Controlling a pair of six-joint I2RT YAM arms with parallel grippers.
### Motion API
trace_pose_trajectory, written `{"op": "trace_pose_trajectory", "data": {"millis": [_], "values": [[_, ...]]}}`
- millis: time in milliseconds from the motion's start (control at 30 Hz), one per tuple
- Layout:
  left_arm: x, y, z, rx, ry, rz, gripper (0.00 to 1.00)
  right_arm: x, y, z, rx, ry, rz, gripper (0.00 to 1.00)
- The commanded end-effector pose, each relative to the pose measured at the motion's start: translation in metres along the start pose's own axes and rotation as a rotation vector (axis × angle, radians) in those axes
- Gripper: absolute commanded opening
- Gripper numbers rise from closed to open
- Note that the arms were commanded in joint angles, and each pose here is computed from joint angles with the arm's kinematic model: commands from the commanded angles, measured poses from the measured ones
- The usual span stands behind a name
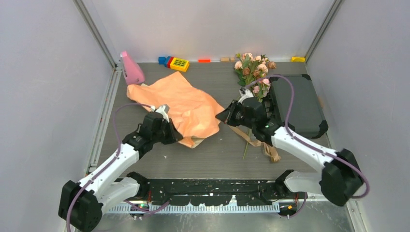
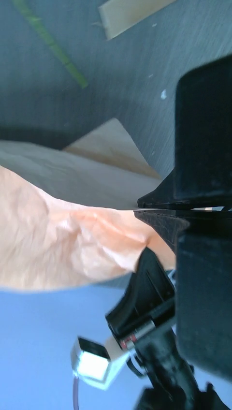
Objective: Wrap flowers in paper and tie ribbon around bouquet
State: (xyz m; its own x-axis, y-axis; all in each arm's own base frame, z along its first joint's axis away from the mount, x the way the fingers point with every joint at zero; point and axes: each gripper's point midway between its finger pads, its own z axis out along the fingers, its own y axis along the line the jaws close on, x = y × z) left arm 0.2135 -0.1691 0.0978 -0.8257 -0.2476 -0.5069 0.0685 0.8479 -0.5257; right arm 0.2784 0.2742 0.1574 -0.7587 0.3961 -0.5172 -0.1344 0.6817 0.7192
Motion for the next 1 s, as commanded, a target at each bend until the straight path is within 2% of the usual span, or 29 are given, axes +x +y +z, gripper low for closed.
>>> {"op": "trace_pose_trajectory", "data": {"millis": [0, 100, 200, 367, 467, 500, 533, 600, 633, 667, 767, 833, 967], "values": [[-0.091, -0.085, -0.039, 0.255, -0.271, 0.129, 0.0, -0.06, 0.067, -0.055, -0.137, -0.189, -0.185, 0.01], [-0.119, -0.127, -0.061, 0.385, -0.334, 0.184, 0.0, -0.084, 0.088, -0.089, -0.166, -0.288, -0.245, 0.01], [-0.133, -0.164, -0.071, 0.485, -0.346, 0.244, 0.0, -0.1, 0.107, -0.122, -0.213, -0.367, -0.31, 0.01], [-0.114, -0.196, -0.047, 0.554, -0.274, 0.302, 0.0, -0.112, 0.114, -0.153, -0.199, -0.423, -0.436, 0.01], [-0.092, -0.191, -0.024, 0.562, -0.21, 0.282, 0.0, -0.104, 0.113, -0.149, -0.2, -0.372, -0.518, 0.01], [-0.083, -0.184, -0.016, 0.547, -0.186, 0.267, 0.04, -0.102, 0.109, -0.146, -0.181, -0.348, -0.551, 0.01], [-0.074, -0.174, -0.007, 0.522, -0.161, 0.247, 0.17, -0.099, 0.107, -0.142, -0.172, -0.322, -0.59, 0.01], [-0.057, -0.152, 0.005, 0.454, -0.12, 0.217, 0.55, -0.086, 0.104, -0.134, -0.187, -0.237, -0.713, 0.01], [-0.045, -0.133, 0.01, 0.383, -0.081, 0.199, 0.7, -0.076, 0.105, -0.131, -0.228, -0.185, -0.806, 0.01], [-0.04, -0.117, 0.011, 0.314, -0.077, 0.184, 0.8, -0.064, 0.106, -0.127, -0.283, -0.137, -0.914, 0.01], [-0.041, -0.07, -0.004, 0.073, -0.113, 0.125, 0.98, -0.045, 0.102, -0.114, -0.371, -0.041, -1.126, 0.01], [-0.049, -0.045, -0.026, -0.061, -0.176, 0.085, 1.0, -0.035, 0.107, -0.11, -0.43, 0.064, -1.186, 0.01], [-0.067, -0.015, -0.076, -0.226, -0.311, 0.004, 1.0, 0.003, 0.104, -0.098, -0.496, 0.292, -1.307, 0.01]]}}
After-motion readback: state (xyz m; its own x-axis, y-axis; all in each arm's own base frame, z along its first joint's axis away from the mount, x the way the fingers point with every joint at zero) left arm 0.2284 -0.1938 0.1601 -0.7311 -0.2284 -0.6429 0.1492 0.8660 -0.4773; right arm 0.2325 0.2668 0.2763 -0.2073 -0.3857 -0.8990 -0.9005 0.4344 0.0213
